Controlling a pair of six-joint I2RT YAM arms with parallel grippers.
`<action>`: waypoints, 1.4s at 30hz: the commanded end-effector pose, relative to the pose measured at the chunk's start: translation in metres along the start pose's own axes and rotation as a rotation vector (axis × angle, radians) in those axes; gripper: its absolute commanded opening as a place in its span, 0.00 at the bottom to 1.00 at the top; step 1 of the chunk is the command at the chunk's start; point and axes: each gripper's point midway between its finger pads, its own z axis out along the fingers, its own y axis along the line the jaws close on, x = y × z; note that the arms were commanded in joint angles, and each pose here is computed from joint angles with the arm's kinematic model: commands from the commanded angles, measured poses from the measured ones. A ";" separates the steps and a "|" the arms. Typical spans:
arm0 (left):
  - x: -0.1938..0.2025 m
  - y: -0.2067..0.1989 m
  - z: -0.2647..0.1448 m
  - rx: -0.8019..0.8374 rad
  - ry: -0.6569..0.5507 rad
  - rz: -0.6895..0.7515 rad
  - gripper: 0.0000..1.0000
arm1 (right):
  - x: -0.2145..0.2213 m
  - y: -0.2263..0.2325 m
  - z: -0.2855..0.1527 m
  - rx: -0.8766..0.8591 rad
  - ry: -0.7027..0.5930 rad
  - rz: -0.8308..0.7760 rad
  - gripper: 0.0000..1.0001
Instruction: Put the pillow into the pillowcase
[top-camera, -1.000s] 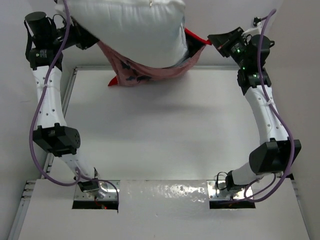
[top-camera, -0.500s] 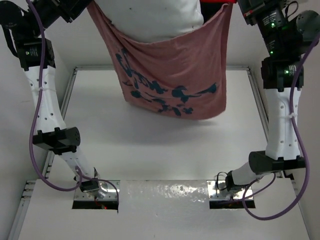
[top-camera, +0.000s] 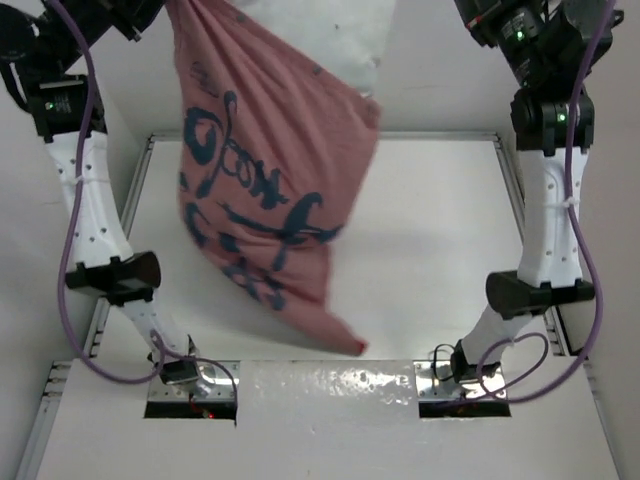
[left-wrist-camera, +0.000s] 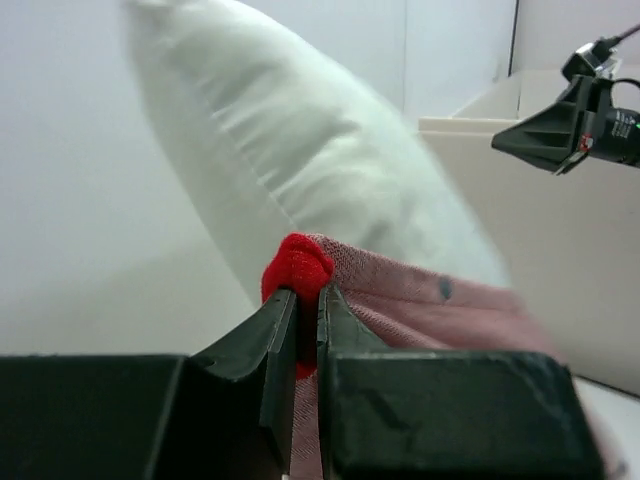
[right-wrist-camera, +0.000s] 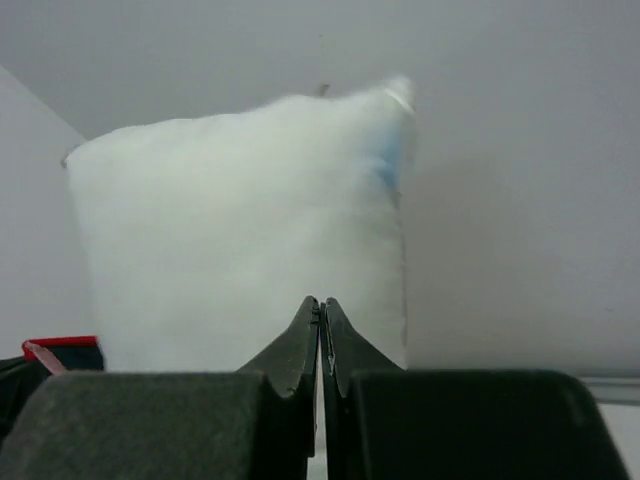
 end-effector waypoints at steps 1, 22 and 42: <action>-0.089 -0.075 -0.018 0.012 -0.179 0.282 0.00 | -0.081 0.097 -0.094 -0.151 -0.234 -0.133 0.00; 0.035 -0.086 -0.005 0.092 0.138 0.178 0.00 | 0.286 -0.062 -0.060 0.039 0.676 -0.318 0.45; -0.035 -0.124 0.006 0.237 -0.063 0.246 0.00 | 0.364 -0.168 -0.186 -0.181 0.703 -0.278 0.78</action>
